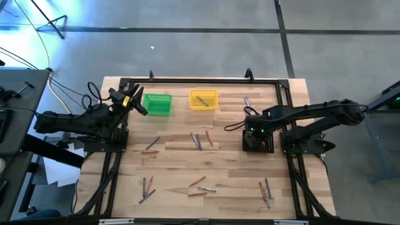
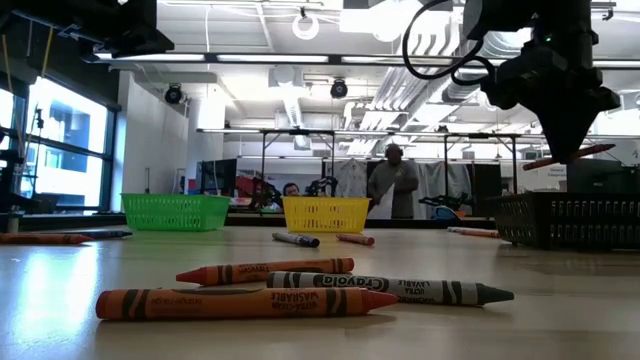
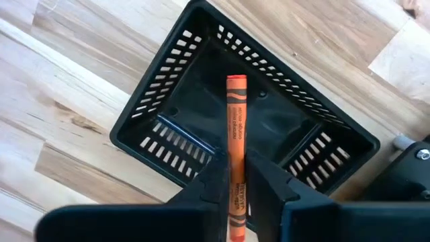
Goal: Sort crayons
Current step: Put the orange crayon into the black bin, then put the gray crayon into the yellow bin
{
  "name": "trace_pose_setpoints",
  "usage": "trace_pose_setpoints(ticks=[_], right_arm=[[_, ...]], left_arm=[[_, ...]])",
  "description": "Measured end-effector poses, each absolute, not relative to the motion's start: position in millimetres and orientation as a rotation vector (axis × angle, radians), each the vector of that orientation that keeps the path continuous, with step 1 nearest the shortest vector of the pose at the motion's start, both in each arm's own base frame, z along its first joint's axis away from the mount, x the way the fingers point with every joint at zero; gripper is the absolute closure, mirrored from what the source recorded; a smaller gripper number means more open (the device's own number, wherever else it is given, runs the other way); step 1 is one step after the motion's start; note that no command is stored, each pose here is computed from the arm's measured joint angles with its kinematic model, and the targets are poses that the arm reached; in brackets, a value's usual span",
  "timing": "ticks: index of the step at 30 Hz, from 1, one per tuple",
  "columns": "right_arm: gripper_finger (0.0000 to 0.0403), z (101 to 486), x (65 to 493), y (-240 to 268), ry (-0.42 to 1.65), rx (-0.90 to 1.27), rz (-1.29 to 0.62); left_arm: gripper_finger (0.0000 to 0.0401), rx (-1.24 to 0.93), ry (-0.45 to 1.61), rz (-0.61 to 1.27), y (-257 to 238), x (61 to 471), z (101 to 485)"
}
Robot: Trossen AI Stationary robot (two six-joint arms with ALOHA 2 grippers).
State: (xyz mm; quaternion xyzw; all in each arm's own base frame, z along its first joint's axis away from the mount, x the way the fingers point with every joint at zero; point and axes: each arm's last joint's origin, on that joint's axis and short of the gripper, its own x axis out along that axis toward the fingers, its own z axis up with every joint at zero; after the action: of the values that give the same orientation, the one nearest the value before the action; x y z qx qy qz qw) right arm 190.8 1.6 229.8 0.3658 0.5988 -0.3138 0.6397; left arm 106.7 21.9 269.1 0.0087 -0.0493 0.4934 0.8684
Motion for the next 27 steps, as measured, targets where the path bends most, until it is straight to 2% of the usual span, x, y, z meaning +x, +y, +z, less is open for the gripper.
trace_pose_setpoints(ticks=[8, 17, 23, 27], right_arm=[[0.0307, 230, 191, 2, 1.374, 0.843, -0.703], [0.0304, 230, 192, -10, 1.321, 0.776, -0.75], [0.0304, 231, 193, -38, 1.222, 0.694, -0.863], [0.0304, 231, 195, -60, 1.165, 0.656, -0.869]], left_arm=[[0.0302, 0.018, -0.103, 1.032, 22, 107, 269], [0.0302, 0.015, -0.105, 1.032, 22, 107, 269], [0.0302, 0.015, -0.105, 1.032, 22, 107, 269], [0.0302, 0.015, -0.105, 1.032, 22, 107, 269]])
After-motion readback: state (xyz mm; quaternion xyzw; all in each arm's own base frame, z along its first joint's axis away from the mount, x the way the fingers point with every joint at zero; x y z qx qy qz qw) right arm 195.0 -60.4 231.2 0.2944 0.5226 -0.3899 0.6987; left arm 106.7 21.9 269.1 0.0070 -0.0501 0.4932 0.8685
